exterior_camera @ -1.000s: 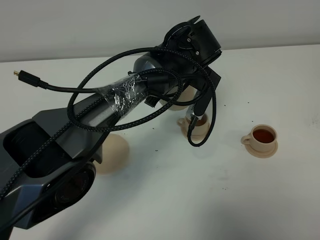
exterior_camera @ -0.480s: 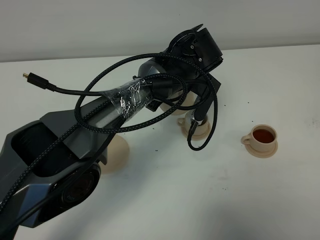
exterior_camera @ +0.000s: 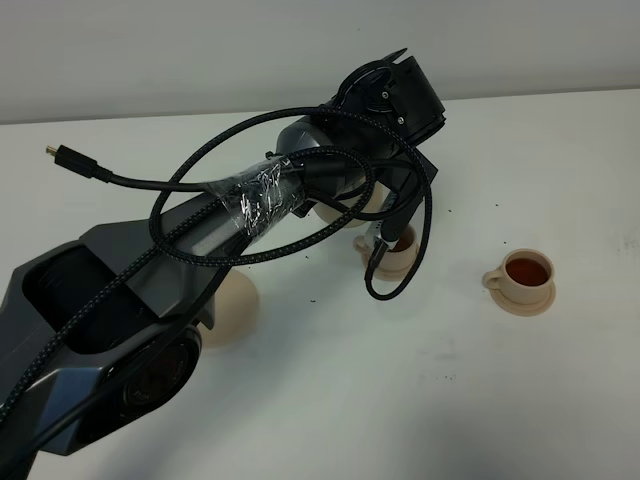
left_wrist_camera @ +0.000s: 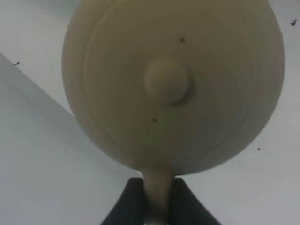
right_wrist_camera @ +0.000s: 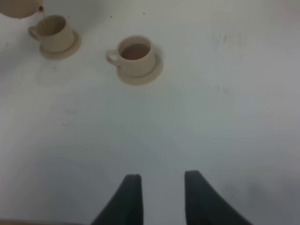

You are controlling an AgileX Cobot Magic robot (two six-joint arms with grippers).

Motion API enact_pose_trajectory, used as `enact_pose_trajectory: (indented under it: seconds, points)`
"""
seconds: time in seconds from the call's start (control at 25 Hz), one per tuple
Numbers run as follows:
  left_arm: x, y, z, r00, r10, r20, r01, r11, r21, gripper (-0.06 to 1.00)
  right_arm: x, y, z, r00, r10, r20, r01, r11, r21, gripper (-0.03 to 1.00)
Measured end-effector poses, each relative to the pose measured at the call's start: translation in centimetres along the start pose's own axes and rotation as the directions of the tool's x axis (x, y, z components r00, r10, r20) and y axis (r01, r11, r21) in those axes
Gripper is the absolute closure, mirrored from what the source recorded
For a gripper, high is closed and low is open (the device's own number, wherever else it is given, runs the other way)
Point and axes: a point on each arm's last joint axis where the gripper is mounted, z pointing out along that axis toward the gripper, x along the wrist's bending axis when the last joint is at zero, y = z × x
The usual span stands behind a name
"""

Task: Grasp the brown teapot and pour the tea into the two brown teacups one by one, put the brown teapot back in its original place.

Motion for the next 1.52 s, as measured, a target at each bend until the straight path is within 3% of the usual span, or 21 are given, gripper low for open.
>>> enact_pose_trajectory:
  seconds: [1.52]
  points:
    - [0.3,0.8,-1.3,0.995,0.083,-0.056,-0.078,0.994,0.081,0.82,0.0,0.0,0.0,1.000,0.000,0.000,0.000,1.000,0.000,0.73]
